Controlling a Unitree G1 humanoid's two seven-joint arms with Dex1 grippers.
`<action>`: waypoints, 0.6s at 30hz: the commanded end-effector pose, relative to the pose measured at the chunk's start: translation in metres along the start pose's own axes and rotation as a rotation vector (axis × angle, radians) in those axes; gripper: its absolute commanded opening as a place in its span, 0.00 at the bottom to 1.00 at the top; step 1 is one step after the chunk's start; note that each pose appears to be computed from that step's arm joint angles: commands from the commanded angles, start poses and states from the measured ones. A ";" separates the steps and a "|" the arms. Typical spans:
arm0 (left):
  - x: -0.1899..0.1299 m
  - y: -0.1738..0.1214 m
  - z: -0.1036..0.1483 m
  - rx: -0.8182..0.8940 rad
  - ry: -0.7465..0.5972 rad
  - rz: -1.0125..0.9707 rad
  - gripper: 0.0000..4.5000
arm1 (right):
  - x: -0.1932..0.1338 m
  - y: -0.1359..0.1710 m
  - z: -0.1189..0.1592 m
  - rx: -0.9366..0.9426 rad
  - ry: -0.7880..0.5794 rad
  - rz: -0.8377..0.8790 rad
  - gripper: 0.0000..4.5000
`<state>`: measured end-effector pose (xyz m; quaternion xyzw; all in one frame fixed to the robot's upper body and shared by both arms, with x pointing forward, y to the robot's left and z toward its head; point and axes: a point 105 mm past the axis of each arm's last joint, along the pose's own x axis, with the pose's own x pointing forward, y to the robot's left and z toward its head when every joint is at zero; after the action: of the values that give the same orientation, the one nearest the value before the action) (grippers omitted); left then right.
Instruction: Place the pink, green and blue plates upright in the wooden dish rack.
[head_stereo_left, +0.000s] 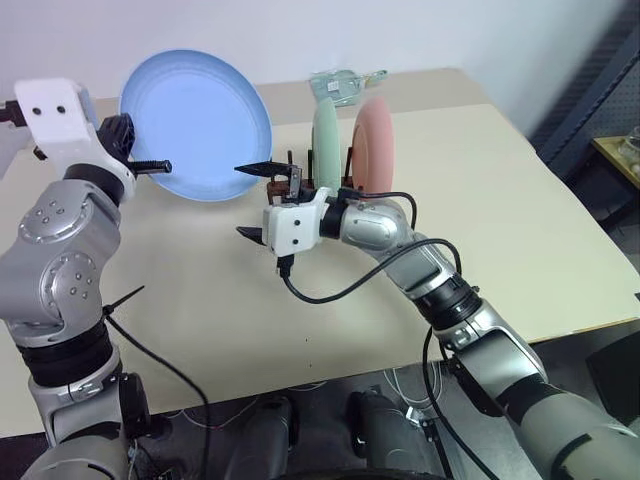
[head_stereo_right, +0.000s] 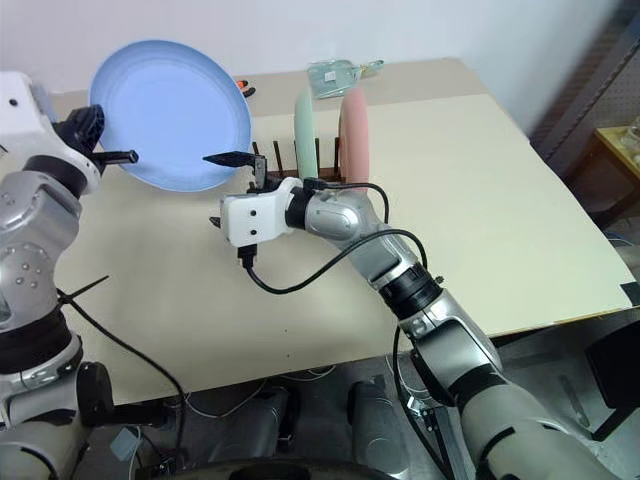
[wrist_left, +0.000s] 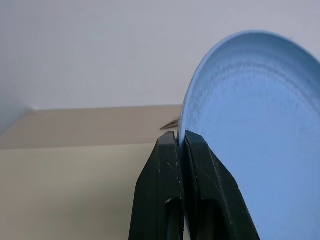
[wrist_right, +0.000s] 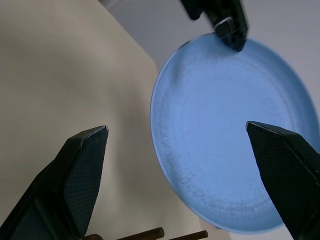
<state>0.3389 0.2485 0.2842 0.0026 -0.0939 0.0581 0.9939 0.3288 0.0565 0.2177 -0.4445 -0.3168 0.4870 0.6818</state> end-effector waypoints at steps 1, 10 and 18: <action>-0.004 -0.014 0.027 -0.026 -0.080 -0.050 0.01 | 0.019 -0.007 0.002 -0.084 -0.002 -0.011 1.00; -0.008 -0.021 0.016 -0.036 -0.031 -0.092 0.00 | 0.034 -0.018 -0.011 -0.128 0.060 -0.050 0.15; -0.007 -0.017 0.028 -0.130 -0.113 -0.082 0.42 | 0.031 -0.018 -0.009 -0.144 0.052 -0.069 0.00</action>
<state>0.3382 0.2228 0.2875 -0.0470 -0.0968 -0.0016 0.9942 0.3637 0.0751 0.2103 -0.5067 -0.3057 0.4367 0.6776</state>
